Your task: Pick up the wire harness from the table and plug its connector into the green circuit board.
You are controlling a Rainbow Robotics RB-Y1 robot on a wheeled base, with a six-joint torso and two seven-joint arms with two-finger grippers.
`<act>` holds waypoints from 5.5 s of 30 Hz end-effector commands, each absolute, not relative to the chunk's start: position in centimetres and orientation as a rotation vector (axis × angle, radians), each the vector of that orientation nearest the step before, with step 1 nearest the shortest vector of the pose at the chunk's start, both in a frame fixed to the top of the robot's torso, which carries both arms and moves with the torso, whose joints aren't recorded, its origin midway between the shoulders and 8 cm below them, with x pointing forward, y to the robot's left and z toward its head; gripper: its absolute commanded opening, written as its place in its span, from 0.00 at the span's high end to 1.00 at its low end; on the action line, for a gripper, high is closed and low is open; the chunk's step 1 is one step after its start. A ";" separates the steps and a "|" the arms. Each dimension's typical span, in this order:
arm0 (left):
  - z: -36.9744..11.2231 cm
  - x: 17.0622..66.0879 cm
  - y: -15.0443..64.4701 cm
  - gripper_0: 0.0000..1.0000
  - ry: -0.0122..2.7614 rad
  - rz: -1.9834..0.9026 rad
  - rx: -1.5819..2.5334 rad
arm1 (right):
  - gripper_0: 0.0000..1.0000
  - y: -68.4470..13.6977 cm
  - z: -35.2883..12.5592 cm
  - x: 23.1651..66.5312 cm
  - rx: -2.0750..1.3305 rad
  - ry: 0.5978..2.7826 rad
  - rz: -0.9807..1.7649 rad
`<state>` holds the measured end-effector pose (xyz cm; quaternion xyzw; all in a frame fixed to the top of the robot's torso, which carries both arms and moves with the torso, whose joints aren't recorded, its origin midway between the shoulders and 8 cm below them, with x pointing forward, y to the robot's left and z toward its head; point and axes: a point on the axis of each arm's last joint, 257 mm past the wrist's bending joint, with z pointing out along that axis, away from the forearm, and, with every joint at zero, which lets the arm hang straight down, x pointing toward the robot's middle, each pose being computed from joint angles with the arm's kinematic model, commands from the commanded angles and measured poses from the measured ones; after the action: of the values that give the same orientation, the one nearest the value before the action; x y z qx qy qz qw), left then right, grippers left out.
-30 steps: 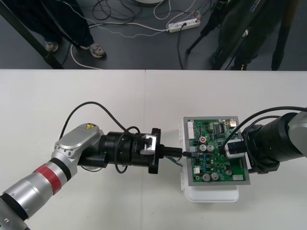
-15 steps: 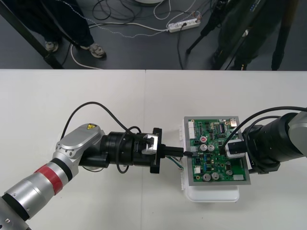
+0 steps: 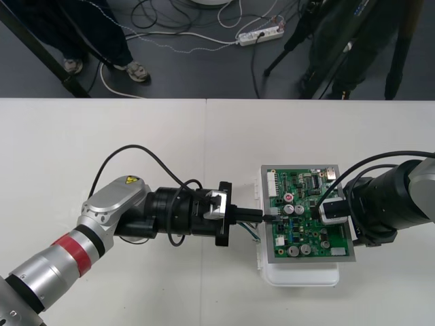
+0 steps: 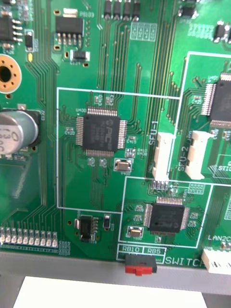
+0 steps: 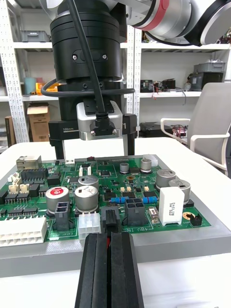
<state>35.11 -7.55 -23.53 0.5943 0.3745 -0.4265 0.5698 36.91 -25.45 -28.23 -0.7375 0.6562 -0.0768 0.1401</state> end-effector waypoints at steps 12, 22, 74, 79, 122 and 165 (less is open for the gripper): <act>-19.3 36.0 -11.1 1.00 0.754 -0.921 1.347 | 0.00 -23.4 -27.0 37.1 -2.105 1.866 -0.196; -19.2 36.8 -9.9 0.24 0.775 -0.918 1.328 | 0.00 -23.6 -27.0 37.3 -2.106 1.867 -0.209; -16.5 46.4 13.8 0.01 1.183 -0.613 1.452 | 0.00 -17.9 -5.6 31.1 -1.682 1.602 0.648; -13.5 46.5 13.2 0.01 1.162 -0.636 1.429 | 0.00 -15.8 -3.5 32.1 -1.582 1.510 0.678; 2.5 39.1 10.4 0.01 1.240 -0.593 1.497 | 0.00 -13.7 -2.2 31.2 -1.591 1.337 0.560; 2.1 38.7 10.3 0.01 1.275 -0.549 1.497 | 0.00 -13.7 -2.2 31.2 -1.591 1.337 0.560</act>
<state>39.30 10.52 0.94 0.6028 0.5601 -0.2523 0.5092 31.06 -13.53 -3.18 -0.6367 0.5697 0.2528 0.4541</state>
